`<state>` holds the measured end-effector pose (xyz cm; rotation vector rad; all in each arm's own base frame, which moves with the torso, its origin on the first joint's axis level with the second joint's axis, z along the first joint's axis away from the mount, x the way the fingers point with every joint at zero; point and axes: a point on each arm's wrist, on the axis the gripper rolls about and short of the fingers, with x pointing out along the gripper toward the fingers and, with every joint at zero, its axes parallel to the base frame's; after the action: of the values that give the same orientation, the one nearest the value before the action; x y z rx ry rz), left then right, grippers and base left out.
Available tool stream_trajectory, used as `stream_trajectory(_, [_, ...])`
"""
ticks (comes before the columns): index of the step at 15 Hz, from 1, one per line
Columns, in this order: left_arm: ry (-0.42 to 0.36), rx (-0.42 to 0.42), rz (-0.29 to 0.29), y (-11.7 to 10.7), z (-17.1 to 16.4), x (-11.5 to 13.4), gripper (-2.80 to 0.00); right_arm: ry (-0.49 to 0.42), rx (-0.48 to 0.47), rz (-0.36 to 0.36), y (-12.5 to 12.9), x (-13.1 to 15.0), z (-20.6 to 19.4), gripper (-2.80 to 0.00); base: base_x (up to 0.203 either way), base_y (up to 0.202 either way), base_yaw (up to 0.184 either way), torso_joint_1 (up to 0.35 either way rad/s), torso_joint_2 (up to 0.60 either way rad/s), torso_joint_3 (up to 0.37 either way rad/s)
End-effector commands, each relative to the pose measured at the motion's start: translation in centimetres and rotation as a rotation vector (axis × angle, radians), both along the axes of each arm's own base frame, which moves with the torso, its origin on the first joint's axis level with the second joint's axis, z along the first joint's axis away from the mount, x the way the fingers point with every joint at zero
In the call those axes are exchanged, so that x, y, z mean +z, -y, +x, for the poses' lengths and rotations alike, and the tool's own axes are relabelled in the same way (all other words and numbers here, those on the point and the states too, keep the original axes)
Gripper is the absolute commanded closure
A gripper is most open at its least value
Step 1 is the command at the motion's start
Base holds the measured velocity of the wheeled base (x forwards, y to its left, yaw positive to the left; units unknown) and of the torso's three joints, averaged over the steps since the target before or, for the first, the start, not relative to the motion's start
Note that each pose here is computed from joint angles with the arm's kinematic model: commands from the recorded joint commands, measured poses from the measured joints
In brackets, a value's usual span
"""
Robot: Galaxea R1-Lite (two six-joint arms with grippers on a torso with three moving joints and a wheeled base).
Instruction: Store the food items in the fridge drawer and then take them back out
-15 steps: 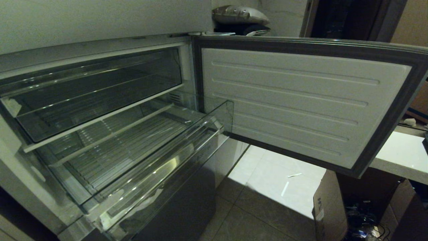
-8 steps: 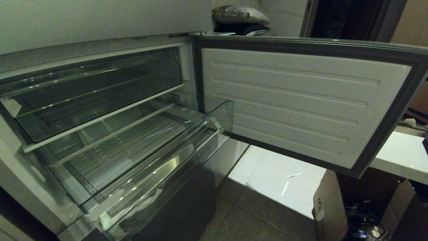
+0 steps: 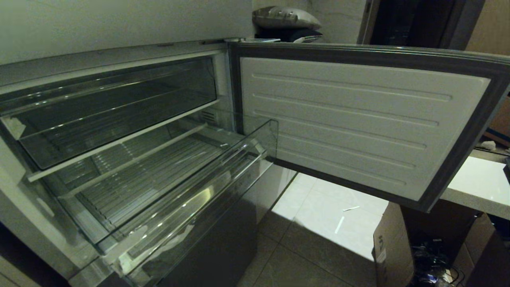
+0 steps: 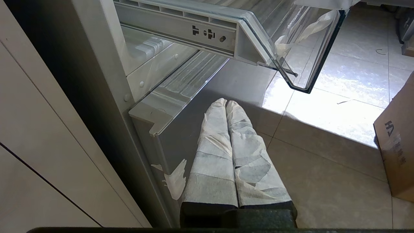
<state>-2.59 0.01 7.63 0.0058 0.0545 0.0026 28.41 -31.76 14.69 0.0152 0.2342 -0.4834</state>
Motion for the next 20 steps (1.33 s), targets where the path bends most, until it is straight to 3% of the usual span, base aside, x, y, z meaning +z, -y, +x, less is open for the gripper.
stream_trajectory(1, [-0.001,0.000,0.000,0.0,0.0,0.0,0.00,0.010,0.000,-0.012,-1.1,1.7,-1.0,0.00,0.000,0.000,0.000,0.000,0.00,0.000])
stream_trajectory(7, [-0.001,0.000,-0.001,0.0,0.0,0.0,0.00,-0.014,-0.004,0.023,-8.8,6.0,-7.8,0.00,0.000,0.000,0.000,0.000,0.00,0.000])
stream_trajectory(12, [-0.001,0.000,0.000,0.0,0.0,0.0,0.00,-0.013,0.023,0.023,-17.2,5.7,-14.6,0.00,0.000,0.000,0.000,0.000,0.00,0.000])
stream_trajectory(14, [-0.001,0.000,0.000,0.0,0.0,0.0,0.00,-0.011,0.095,0.022,-20.7,4.5,-16.5,0.00,0.000,0.000,0.000,0.000,0.00,0.000])
stream_trajectory(16, [-0.001,0.000,0.000,0.0,0.0,0.0,0.00,-0.029,0.235,0.039,-23.8,2.9,-17.0,0.00,0.000,0.000,0.000,0.000,0.00,0.000])
stream_trajectory(18, [-0.001,0.000,0.000,0.0,0.0,0.0,0.00,-0.054,0.316,0.062,-25.6,1.1,-17.9,0.00,0.000,0.000,0.000,0.000,0.00,0.000])
stream_trajectory(20, [-0.001,0.000,0.000,0.0,0.0,0.0,0.00,-0.040,0.376,0.042,-26.7,0.5,-18.4,0.00,0.000,0.000,0.000,0.000,0.00,0.000])
